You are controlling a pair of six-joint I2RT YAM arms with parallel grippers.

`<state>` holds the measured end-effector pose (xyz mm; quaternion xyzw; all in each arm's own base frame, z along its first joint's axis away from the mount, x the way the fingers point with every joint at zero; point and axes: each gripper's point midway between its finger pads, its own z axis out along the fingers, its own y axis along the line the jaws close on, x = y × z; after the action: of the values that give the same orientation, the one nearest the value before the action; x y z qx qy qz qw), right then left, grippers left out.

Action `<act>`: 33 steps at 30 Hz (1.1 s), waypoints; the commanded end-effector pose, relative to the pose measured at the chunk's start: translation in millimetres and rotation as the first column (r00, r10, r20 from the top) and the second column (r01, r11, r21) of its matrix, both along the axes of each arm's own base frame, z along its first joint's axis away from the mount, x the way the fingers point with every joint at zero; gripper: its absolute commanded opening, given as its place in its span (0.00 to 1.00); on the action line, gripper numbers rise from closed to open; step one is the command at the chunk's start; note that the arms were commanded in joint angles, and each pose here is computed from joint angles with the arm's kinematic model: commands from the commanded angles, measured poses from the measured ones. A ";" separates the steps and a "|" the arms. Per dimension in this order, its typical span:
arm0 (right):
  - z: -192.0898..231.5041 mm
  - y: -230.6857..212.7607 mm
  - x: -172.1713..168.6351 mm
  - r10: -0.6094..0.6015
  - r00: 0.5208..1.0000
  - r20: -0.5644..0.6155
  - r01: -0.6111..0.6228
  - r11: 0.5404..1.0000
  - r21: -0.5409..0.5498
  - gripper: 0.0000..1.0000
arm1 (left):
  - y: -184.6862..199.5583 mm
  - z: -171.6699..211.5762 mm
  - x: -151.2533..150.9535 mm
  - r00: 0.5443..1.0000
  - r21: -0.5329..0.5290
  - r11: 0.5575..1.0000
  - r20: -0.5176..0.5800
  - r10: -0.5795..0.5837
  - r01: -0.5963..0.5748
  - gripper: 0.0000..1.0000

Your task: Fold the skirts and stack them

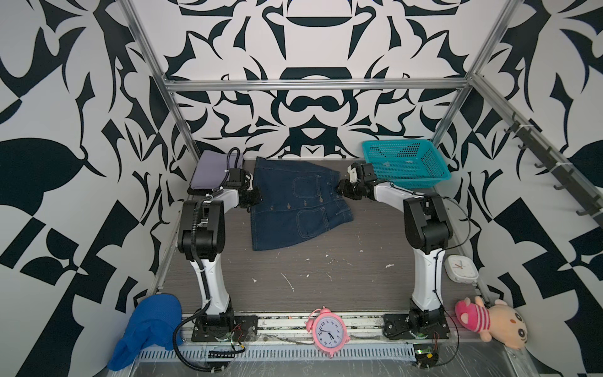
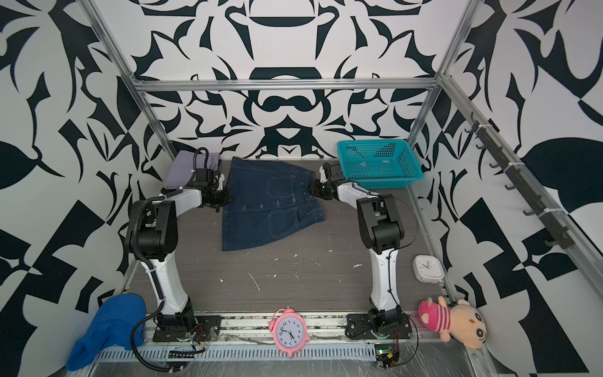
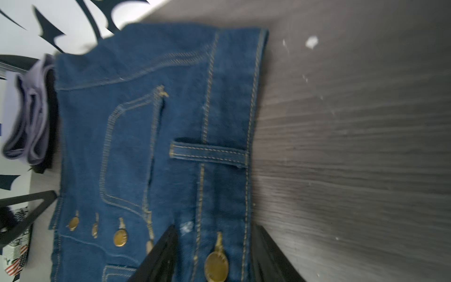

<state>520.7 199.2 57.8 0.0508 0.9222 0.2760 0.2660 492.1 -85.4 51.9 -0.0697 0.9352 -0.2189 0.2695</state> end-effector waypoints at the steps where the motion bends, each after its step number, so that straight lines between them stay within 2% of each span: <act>1: 20.3 7.1 14.4 0.006 1.000 0.031 -0.007 0.999 0.040 0.54 | 2.0 11.7 2.6 1.000 -0.004 1.000 0.012 0.015 -0.014 0.00; 4: 16.0 12.1 16.3 0.013 1.000 0.022 -0.015 0.998 0.069 0.54 | 6.6 22.9 2.3 0.999 0.007 1.000 0.041 0.026 -0.026 0.00; 6: 15.6 15.6 17.1 0.018 1.000 0.021 -0.020 0.996 0.091 0.50 | 10.5 30.3 1.3 0.998 0.011 0.999 0.058 0.036 -0.037 0.00; 8: 15.2 18.9 17.6 0.028 0.999 0.023 -0.030 0.994 0.110 0.39 | 14.9 36.8 0.3 0.996 0.005 0.999 0.076 0.049 -0.050 0.00; 10: 16.0 20.5 18.5 0.032 0.999 0.022 -0.035 0.992 0.124 0.21 | 19.6 39.7 -0.8 0.994 -0.002 0.998 0.088 0.066 -0.067 0.00; 12: 19.1 21.7 18.2 0.032 0.999 0.027 -0.035 0.990 0.136 0.09 | 24.0 40.1 -2.5 0.994 -0.005 0.997 0.080 0.080 -0.080 0.00; 14: 26.6 20.6 17.0 0.028 0.999 0.039 -0.033 0.989 0.142 0.03 | 26.5 42.3 -2.7 0.992 -0.007 0.996 0.090 0.087 -0.087 0.00; 15: 32.1 20.0 15.9 0.025 0.999 0.048 -0.032 0.989 0.145 0.00 | 26.7 41.8 -2.6 0.992 -0.009 0.996 0.090 0.090 -0.089 0.09; 16: 37.5 19.4 14.1 0.023 0.998 0.056 -0.031 0.989 0.147 0.00 | 27.2 38.7 -1.9 0.992 -0.010 0.996 0.078 0.095 -0.094 0.34; 17: 43.8 18.8 12.9 0.021 0.998 0.066 -0.030 0.989 0.148 0.00 | 24.8 36.0 -1.8 0.995 -0.017 0.996 0.060 0.086 -0.085 0.37; 18: 48.7 17.4 10.0 0.018 0.997 0.070 -0.028 0.989 0.145 0.00 | 20.8 33.0 -1.4 0.997 -0.032 0.997 0.042 0.065 -0.064 0.34; 21: 55.2 9.4 0.9 -0.002 0.998 0.060 -0.006 0.991 0.135 0.00 | 10.7 21.7 -3.3 0.999 -0.063 0.997 -0.011 0.045 -0.046 0.50; 24: 50.6 4.0 -15.2 -0.001 1.000 0.026 -0.002 0.993 0.122 0.00 | 1.9 7.9 -14.3 0.998 -0.055 0.998 -0.059 0.036 -0.039 0.52; 25: 48.9 2.3 -21.9 0.001 1.000 0.017 -0.003 0.993 0.117 0.00 | -1.4 2.7 -19.3 0.996 -0.069 0.997 -0.081 0.038 -0.044 0.49; 28: 40.4 -3.7 -46.5 0.008 1.000 -0.015 -0.007 0.996 0.092 0.00 | -27.9 -9.1 -41.6 0.986 -0.200 0.980 -0.163 -0.010 -0.023 0.25; 31: 31.2 -10.1 -73.8 0.018 0.999 -0.047 -0.016 0.999 0.049 0.00 | -50.4 -24.3 -75.1 0.971 -0.210 0.978 -0.232 -0.057 0.007 0.02; 33: 28.5 -17.1 -90.4 0.017 0.998 -0.057 -0.017 1.000 0.005 0.00 | -55.0 -28.4 -98.7 0.962 -0.204 0.979 -0.265 -0.066 0.011 0.00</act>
<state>449.9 188.6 79.9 0.0672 0.9209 0.3037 0.2348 430.7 -126.0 26.7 -0.1005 0.9342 -0.2938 0.1757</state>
